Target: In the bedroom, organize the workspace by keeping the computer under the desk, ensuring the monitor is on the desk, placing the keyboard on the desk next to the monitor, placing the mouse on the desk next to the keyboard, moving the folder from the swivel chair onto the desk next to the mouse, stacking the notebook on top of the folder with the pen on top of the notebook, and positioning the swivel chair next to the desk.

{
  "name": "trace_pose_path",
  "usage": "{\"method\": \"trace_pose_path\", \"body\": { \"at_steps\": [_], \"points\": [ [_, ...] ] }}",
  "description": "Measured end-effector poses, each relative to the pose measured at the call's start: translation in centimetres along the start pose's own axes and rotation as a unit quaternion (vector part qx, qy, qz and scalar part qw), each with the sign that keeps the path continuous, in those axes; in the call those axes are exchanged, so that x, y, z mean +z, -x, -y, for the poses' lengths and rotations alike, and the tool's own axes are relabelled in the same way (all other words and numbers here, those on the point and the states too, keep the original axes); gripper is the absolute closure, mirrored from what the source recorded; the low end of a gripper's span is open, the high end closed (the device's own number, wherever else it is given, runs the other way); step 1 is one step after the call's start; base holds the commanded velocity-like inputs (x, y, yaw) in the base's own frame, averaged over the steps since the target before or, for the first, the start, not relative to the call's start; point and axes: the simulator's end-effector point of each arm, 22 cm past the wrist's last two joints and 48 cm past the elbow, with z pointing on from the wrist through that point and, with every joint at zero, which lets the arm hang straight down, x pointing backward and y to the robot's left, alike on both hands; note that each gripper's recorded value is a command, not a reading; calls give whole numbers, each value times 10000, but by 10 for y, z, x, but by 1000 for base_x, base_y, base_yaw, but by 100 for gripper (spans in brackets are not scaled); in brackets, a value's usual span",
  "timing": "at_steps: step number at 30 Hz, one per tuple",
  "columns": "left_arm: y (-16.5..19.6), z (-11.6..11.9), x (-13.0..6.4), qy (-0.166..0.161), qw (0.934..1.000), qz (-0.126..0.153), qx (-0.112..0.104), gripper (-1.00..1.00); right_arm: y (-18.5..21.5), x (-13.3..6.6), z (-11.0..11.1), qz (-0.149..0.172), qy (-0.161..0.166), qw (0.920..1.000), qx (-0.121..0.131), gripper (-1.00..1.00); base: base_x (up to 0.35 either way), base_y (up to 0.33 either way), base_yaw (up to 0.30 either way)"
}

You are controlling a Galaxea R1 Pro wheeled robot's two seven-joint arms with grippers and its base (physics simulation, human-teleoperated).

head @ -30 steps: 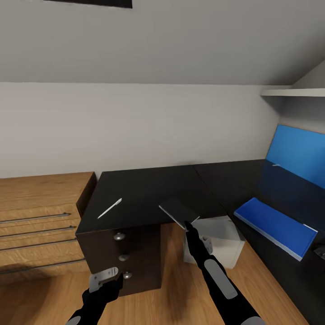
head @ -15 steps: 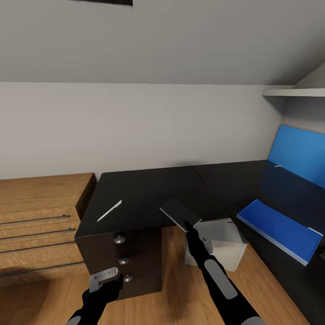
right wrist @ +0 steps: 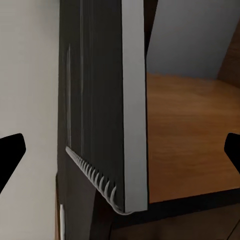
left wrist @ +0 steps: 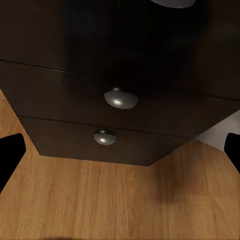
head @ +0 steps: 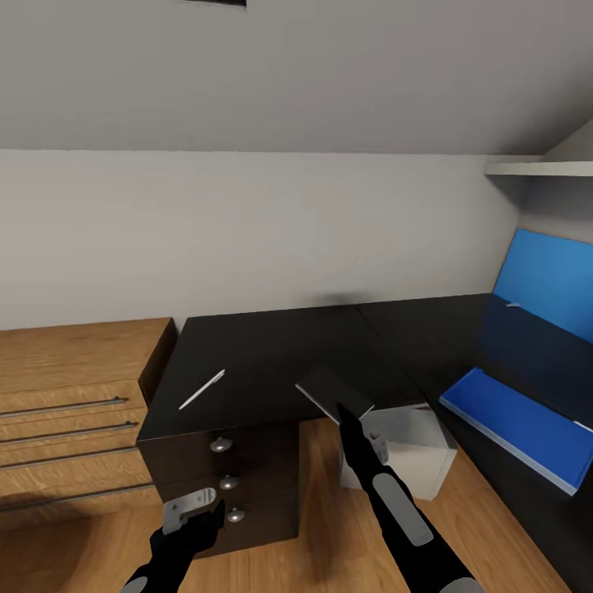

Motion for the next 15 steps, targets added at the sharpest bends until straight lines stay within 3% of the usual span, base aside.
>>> {"method": "trace_pose_path", "body": {
  "at_steps": [14,15],
  "points": [
    [0,0,0,-2,10000,-8,-3,-100,0,0,0,-1,-5,10000,-1,-100,1,1,0],
    [0,0,0,-2,10000,-8,-3,-100,0,0,0,-1,-6,10000,-1,100,0,0,0]
  ]
}}
